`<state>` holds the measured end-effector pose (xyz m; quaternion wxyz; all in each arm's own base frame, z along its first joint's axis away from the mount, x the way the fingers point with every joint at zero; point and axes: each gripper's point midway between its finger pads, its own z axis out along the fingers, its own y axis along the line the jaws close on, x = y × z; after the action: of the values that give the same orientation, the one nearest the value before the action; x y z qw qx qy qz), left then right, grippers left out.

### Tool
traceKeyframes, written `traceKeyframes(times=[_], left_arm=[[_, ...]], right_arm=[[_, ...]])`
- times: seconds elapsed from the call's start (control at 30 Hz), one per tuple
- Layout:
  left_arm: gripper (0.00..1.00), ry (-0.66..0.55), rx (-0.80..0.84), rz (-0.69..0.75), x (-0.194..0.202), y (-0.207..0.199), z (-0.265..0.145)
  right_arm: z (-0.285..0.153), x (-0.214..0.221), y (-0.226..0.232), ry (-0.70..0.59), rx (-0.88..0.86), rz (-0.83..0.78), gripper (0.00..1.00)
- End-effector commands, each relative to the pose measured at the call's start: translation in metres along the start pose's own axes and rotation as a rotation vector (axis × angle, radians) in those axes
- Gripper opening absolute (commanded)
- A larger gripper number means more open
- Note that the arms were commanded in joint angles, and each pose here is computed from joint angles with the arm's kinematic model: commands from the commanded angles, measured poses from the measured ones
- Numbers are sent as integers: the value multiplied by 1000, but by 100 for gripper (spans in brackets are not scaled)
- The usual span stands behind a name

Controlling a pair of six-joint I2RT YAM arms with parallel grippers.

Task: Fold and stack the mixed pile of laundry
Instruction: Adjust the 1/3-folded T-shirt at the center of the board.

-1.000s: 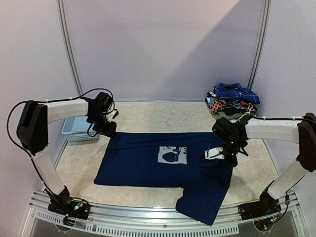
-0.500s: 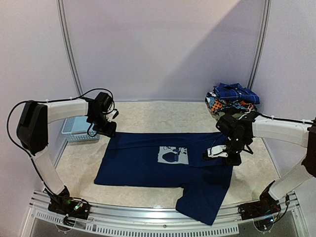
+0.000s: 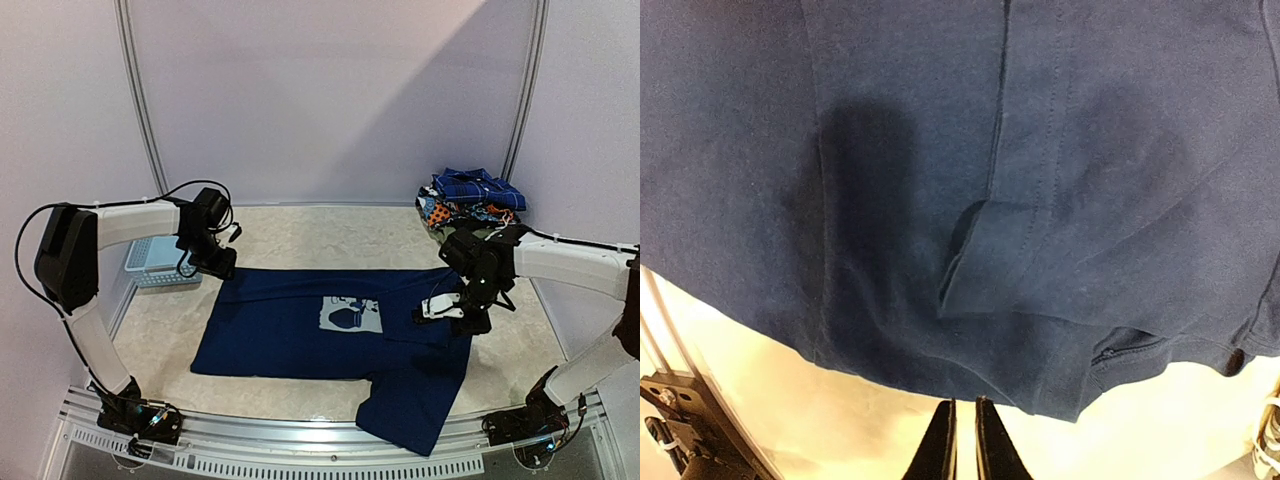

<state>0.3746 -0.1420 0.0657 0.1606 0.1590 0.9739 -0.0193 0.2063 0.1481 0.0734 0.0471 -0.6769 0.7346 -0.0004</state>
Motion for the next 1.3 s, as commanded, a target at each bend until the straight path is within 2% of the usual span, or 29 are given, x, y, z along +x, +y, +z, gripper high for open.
traceKeyframes(times=[0.0, 0.07, 0.17, 0.37, 0.5, 0.6, 0.73, 0.87, 0.93, 1.03, 1.13, 1.2, 1.27], left_arm=[[37, 43, -17, 62, 11, -6, 0], [35, 78, -16, 55, 18, -6, 2], [35, 108, 69, 53, 29, -22, 5], [43, 154, 51, 160, 43, -31, 13], [43, 147, 61, 176, 38, -38, 13], [43, 69, 86, 283, 30, -63, -1], [46, -107, 9, 420, 15, -83, -33], [49, -244, -37, 438, 0, -88, -52], [50, -251, -51, 431, -3, -87, -52], [51, -235, -84, 421, -16, -86, -44], [50, -155, -89, 329, -32, -75, -24], [49, -112, -84, 254, -42, -66, -13], [48, -85, -100, 202, -48, -54, -3]], right_arm=[[6, -3, 7, -10, -35, 0, 8], [4, -6, 7, -26, -36, 3, 6], [6, -7, 7, -28, -43, 5, 7], [12, -13, 9, -69, -44, 11, 28], [17, -26, 2, -114, -51, 44, 30], [4, -46, 21, -212, -181, 58, 33], [-29, -60, 54, -372, -198, -46, 47], [-33, -62, 90, -350, -258, -138, 49], [-21, -66, 89, -315, -179, -167, 49], [-11, -70, 65, -294, -72, -125, 46], [-24, -81, 28, -390, -74, -4, 44], [-44, -80, -17, -451, -56, 110, 42], [-49, -73, -57, -457, -22, 213, 40]])
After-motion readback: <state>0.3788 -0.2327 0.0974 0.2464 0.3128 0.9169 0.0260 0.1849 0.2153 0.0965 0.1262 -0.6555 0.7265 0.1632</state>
